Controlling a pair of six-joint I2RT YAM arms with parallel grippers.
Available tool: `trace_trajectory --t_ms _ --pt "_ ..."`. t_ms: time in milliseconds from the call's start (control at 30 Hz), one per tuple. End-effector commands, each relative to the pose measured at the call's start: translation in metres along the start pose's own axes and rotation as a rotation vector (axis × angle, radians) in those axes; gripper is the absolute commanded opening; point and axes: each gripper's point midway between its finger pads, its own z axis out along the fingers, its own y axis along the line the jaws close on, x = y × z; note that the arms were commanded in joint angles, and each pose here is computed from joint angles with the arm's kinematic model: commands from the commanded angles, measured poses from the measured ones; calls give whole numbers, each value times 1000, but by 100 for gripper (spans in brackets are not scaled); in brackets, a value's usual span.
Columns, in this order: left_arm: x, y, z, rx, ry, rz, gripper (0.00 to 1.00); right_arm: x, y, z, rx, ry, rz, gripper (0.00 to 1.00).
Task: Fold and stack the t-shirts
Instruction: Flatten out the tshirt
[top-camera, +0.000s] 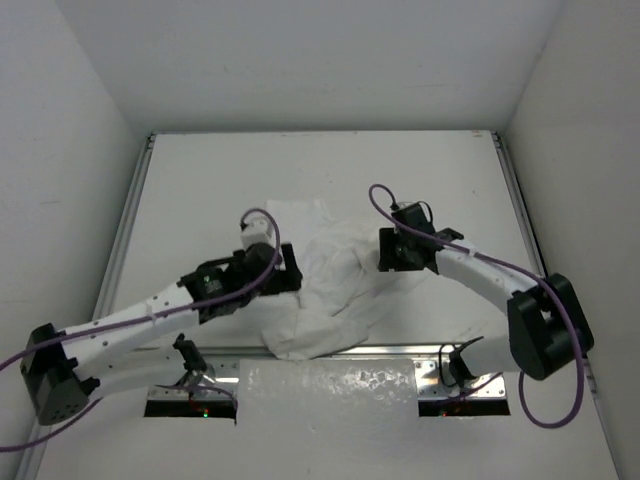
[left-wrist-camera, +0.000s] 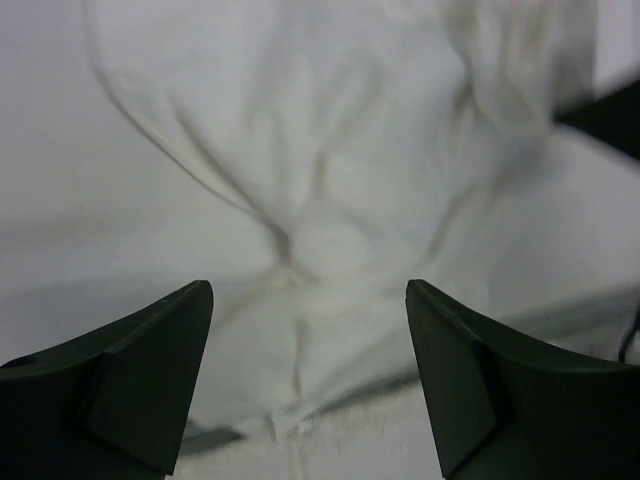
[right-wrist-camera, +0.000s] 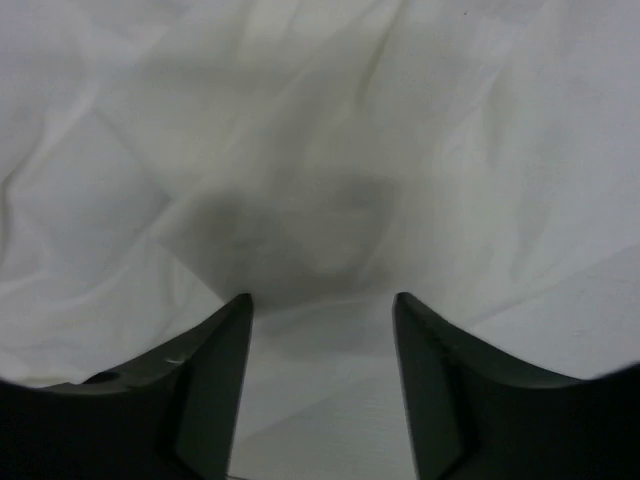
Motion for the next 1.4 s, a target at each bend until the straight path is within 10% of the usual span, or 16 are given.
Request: trace_trajectory --t_ms 0,167,267,533,900,1367 --pt "-60 54 27 -260 -123 -190 77 -13 1 20 41 -25 -36 54" --pt "-120 82 98 -330 -89 -238 72 -34 -9 45 103 23 -29 0" --pt "-126 92 150 -400 -13 -225 43 -57 1 38 41 -47 -21 0" --pt "-132 130 218 -521 35 -219 56 -106 -10 15 43 -141 -2 0" --pt "-176 162 205 -645 -72 -247 59 -135 -37 2 84 -191 156 0" --pt "-179 169 259 -554 42 -246 51 -78 -59 33 87 -50 228 8"
